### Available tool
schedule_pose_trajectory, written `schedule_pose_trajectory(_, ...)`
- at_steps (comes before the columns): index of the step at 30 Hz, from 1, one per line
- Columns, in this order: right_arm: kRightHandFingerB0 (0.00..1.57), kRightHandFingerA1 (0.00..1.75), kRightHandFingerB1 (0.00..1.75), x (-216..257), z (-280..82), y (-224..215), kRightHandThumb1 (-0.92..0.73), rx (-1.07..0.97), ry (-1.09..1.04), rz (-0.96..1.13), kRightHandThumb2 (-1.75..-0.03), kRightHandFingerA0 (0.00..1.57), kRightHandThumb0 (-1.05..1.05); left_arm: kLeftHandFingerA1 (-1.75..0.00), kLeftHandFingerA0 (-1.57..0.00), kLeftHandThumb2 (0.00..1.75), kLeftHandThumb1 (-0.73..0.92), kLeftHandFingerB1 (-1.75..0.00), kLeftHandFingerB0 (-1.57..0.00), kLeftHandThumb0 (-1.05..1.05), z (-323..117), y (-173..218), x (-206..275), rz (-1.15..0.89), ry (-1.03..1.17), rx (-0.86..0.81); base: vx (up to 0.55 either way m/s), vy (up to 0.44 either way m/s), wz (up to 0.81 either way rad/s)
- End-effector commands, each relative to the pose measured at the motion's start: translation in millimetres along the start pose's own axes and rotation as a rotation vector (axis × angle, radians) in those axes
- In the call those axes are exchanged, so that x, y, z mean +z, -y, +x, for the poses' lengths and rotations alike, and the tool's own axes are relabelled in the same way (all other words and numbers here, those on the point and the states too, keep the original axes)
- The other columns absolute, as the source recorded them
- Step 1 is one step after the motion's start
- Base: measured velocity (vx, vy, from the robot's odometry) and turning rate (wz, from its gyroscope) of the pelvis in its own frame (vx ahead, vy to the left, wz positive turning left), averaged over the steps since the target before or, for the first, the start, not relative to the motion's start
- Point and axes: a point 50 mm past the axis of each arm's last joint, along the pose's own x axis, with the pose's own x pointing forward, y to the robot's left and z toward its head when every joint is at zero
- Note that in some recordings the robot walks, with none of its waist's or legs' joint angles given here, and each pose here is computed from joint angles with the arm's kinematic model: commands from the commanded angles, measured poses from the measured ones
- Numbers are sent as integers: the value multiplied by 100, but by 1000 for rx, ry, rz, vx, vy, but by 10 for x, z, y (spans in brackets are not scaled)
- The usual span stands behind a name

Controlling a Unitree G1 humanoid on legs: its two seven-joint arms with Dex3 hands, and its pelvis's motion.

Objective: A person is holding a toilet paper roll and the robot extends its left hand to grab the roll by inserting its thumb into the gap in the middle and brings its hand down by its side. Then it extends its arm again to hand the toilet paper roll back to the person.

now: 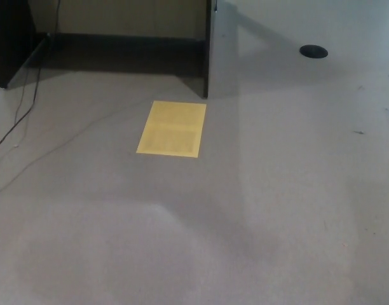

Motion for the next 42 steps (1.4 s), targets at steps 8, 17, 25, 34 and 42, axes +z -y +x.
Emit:
schedule_pose_trajectory(8,57,52,44,-63,-22,13,-74,-1,-24,-17,-62,66,-45,-116,-92,72,78,-106,-79,-6,117,-163,428,4,269,83,0,0,0)
schedule_pose_trajectory(17,56,51,44,-53,-11,24,-75,0,-26,-11,-62,64,-46,-119,-95,78,76,-111,-78,-5,214,-428,1652,-43,704,116,0,0,0)
schedule_pose_trajectory(25,57,51,44,-14,15,72,-74,-17,-10,-5,-62,66,-45,-112,-98,72,76,-102,-80,4,-40,-286,3052,138,1089,13,0,0,0)
schedule_pose_trajectory(34,57,56,46,37,39,85,-73,-23,8,2,-62,69,-44,-145,-77,71,76,-114,-75,-11,-347,199,4066,285,1366,-41,0,0,0)
schedule_pose_trajectory(42,56,58,46,45,53,135,-73,-30,11,24,-62,70,-43,-153,-78,74,78,-126,-71,-19,-600,621,4584,306,1475,-95,0,0,0)
